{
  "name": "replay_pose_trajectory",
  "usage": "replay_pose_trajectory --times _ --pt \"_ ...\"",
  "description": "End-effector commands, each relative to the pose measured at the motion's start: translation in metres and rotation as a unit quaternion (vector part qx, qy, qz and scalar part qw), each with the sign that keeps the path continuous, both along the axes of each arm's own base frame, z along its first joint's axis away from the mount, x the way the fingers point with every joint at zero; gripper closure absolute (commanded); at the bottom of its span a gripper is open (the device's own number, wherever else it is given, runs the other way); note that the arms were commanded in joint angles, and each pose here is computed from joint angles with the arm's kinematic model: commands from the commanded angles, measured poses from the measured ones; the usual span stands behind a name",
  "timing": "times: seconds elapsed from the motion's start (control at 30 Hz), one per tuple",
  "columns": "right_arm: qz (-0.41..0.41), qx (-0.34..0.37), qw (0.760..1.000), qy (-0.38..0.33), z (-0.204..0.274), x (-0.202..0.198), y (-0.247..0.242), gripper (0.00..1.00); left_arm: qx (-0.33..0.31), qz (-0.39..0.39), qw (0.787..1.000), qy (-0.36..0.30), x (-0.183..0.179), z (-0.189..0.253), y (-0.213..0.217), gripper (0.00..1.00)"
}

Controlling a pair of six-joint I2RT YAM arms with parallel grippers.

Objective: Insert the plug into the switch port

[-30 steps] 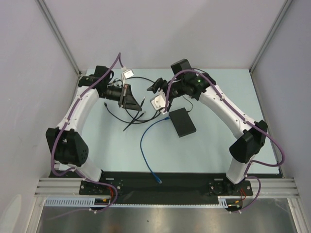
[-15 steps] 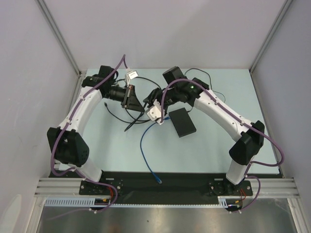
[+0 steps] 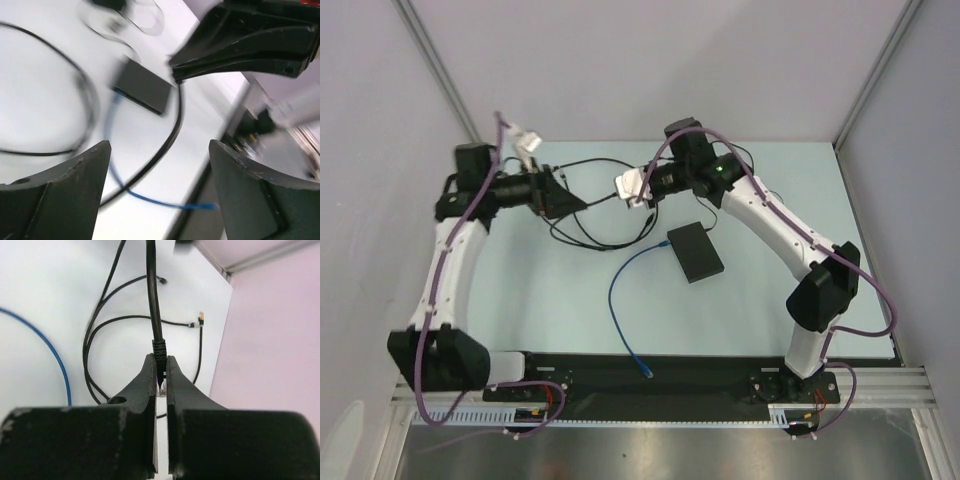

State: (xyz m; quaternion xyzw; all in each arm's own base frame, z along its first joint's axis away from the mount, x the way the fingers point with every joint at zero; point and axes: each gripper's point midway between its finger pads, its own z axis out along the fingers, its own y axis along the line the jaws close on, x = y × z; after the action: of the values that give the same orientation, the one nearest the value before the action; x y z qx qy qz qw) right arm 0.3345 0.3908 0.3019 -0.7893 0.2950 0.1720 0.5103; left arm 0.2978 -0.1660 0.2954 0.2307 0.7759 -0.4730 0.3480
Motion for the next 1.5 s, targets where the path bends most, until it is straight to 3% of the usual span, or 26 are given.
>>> replay_pose_trajectory --times 0.0,0.13,0.33,0.5,0.63,0.67,0.73,0.87,0.9,0.97,1.03,1.07,1.1,1.27,1.47 --pt "-0.034 0.103 0.989 0.099 0.054 0.006 -0.002 1.00 -0.010 0.098 0.985 -0.145 0.024 0.054 0.044 0.15" --pt "-0.047 0.164 0.968 0.186 0.079 0.013 -0.008 1.00 0.017 0.150 0.977 -0.149 0.032 0.038 0.083 0.13" --pt "-0.054 0.187 0.922 0.334 0.088 0.002 -0.009 1.00 0.070 0.132 0.973 -0.178 0.023 0.006 0.092 0.13" --pt "-0.066 0.132 0.887 0.437 0.064 -0.017 -0.020 1.00 0.091 0.135 0.951 -0.261 0.022 0.040 0.095 0.15" --pt "-0.105 0.079 0.847 0.515 0.035 -0.031 -0.037 1.00 0.126 0.065 0.933 -0.331 0.006 0.052 0.072 0.21" --pt "-0.111 0.071 0.838 0.529 0.031 -0.030 -0.039 1.00 0.155 0.035 0.912 -0.378 0.002 0.057 0.067 0.22" --pt "-0.125 0.045 0.812 0.568 0.021 -0.037 -0.047 1.00 0.175 -0.005 0.902 -0.395 -0.011 0.052 0.055 0.25" --pt "-0.140 0.000 0.772 0.620 0.000 -0.044 -0.053 1.00 0.223 -0.123 0.839 -0.480 -0.038 0.047 0.019 0.32" --pt "-0.144 -0.016 0.757 0.637 -0.002 -0.051 -0.056 1.00 0.232 -0.133 0.831 -0.488 -0.039 0.044 0.015 0.38" --pt "-0.137 -0.038 0.742 0.655 -0.011 -0.060 -0.055 1.00 0.246 -0.157 0.805 -0.517 -0.041 0.040 0.002 0.41" --pt "-0.146 -0.067 0.708 0.687 -0.026 -0.066 -0.057 1.00 0.254 -0.164 0.791 -0.531 -0.039 0.037 -0.005 0.44" --pt "-0.141 -0.074 0.706 0.690 -0.029 -0.068 -0.058 1.00 0.254 -0.178 0.779 -0.545 -0.042 0.035 -0.013 0.44" --pt "-0.148 -0.091 0.683 0.709 -0.039 -0.070 -0.059 1.00 0.257 -0.180 0.771 -0.554 -0.039 0.035 -0.016 0.45" --pt "-0.143 -0.092 0.671 0.721 -0.040 -0.073 -0.059 1.00 0.245 -0.236 0.752 -0.565 -0.048 0.022 -0.045 0.52" --pt "-0.138 -0.096 0.664 0.729 -0.041 -0.076 -0.058 1.00 0.244 -0.304 0.749 -0.536 -0.064 -0.013 -0.072 0.54"
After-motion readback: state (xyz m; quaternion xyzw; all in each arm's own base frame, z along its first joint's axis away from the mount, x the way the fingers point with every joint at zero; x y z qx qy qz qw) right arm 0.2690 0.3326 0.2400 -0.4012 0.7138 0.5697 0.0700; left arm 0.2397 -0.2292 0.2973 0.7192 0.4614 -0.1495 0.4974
